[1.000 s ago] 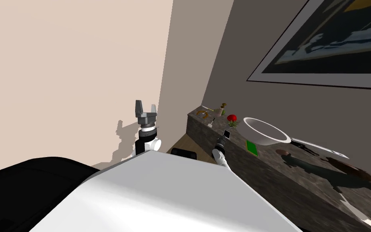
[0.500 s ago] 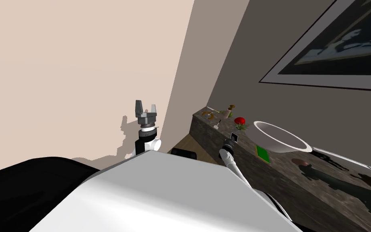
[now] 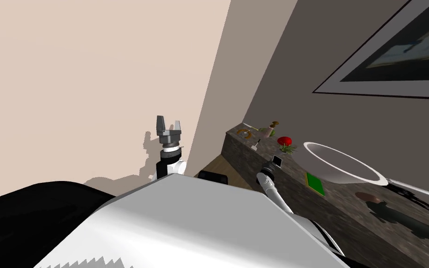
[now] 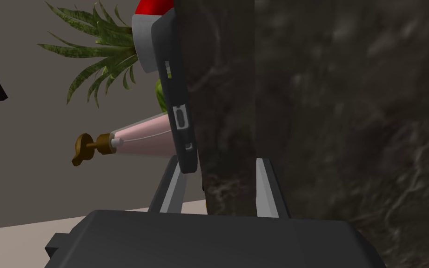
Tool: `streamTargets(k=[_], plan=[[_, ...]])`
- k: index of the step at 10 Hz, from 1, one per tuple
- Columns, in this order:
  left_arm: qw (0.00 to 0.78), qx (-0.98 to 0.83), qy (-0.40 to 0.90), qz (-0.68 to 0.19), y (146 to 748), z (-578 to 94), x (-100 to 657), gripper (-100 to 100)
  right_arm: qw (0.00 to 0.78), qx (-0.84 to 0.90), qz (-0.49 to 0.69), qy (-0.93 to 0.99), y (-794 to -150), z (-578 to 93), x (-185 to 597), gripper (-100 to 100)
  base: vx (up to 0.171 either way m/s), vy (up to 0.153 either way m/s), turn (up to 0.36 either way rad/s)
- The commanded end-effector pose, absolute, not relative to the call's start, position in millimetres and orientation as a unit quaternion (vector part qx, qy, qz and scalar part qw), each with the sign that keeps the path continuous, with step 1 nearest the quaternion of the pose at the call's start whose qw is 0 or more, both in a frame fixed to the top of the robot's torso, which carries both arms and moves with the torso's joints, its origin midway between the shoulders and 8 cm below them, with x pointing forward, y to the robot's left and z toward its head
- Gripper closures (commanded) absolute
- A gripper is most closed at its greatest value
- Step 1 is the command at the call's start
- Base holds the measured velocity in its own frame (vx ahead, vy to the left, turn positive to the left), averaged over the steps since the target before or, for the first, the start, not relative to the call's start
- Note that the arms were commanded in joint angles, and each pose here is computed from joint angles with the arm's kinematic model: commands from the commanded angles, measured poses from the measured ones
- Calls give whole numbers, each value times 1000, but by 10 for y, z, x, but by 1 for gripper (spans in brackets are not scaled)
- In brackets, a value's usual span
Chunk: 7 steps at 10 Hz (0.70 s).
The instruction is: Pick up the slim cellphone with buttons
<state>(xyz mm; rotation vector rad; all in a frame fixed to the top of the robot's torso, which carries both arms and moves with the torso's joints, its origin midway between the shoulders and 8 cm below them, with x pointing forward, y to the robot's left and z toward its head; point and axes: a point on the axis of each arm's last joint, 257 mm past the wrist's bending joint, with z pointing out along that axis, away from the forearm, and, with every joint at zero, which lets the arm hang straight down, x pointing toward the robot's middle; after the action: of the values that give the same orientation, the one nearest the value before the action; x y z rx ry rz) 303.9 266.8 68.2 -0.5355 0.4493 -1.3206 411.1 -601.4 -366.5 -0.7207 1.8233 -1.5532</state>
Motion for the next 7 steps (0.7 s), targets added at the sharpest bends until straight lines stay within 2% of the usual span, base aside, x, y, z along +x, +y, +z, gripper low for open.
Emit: streamTargets(k=[1,3,4,5,6,7], plan=[[734,-244,204,-601,2668,682,3039,0,315,-273,-589,692,-6014,-3665,4111,100,0,0,0],[734,-244,204,-601,2668,682,3039,0,314,-274,-590,691,-6016,-3660,4111,100,0,0,0],[734,-244,204,-601,2668,682,3039,0,314,-274,-590,691,-6017,-3660,4110,0,0,0,0],[734,-244,204,-601,2668,682,3039,0,318,-291,-584,688,-5729,-3773,4121,100,20,-90,-273],[734,-244,204,-600,2669,682,3038,0,325,-291,-587,682,-5700,-3691,4184,100,33,-101,-155],[734,-244,204,-601,2668,682,3039,0,334,-311,-579,676,-5310,-3794,4242,100,53,-126,-256]])
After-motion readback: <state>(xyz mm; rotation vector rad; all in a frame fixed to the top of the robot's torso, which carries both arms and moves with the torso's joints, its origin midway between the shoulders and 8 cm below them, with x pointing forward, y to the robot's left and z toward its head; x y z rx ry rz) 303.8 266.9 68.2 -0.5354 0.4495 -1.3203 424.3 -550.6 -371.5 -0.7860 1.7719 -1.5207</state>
